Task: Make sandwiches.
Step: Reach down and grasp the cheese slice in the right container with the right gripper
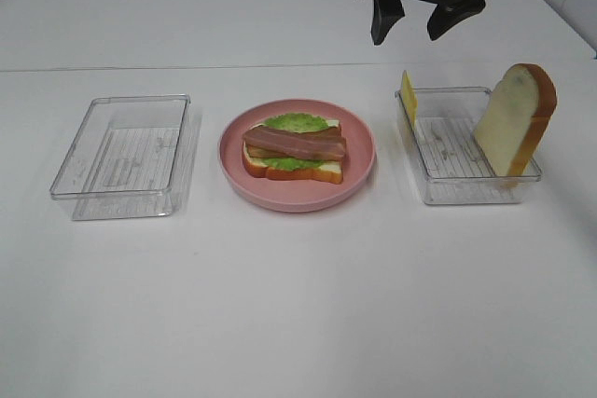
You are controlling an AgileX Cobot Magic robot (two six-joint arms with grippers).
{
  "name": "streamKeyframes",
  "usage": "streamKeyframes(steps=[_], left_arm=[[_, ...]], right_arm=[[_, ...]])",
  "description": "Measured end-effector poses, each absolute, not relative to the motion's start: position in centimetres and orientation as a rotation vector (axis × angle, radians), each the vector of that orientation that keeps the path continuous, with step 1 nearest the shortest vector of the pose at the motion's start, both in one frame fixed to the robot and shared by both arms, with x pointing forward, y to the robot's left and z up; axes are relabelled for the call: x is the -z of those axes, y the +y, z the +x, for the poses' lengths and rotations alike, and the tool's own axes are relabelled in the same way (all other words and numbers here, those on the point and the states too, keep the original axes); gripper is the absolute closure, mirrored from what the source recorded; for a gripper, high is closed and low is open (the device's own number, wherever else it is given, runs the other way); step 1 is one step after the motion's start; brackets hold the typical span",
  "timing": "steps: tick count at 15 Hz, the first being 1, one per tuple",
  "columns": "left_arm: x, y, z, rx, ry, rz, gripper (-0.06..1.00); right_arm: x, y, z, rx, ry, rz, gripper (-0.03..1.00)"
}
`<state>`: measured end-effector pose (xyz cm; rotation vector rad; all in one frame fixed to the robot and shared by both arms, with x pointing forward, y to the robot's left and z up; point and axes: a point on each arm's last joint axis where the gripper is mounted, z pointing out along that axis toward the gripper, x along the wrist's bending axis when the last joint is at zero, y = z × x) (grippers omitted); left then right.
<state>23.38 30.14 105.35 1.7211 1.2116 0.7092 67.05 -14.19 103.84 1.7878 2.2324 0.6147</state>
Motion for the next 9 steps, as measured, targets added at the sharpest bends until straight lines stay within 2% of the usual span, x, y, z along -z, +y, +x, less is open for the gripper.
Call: streamKeyframes(steps=[9], left_arm=[[-105.3, 30.1, 23.4, -0.709, 1.212, 1.721, 0.1]], right_arm=[[-99.8, -13.7, 69.5, -0.405, 2.318, 1.843, 0.29]])
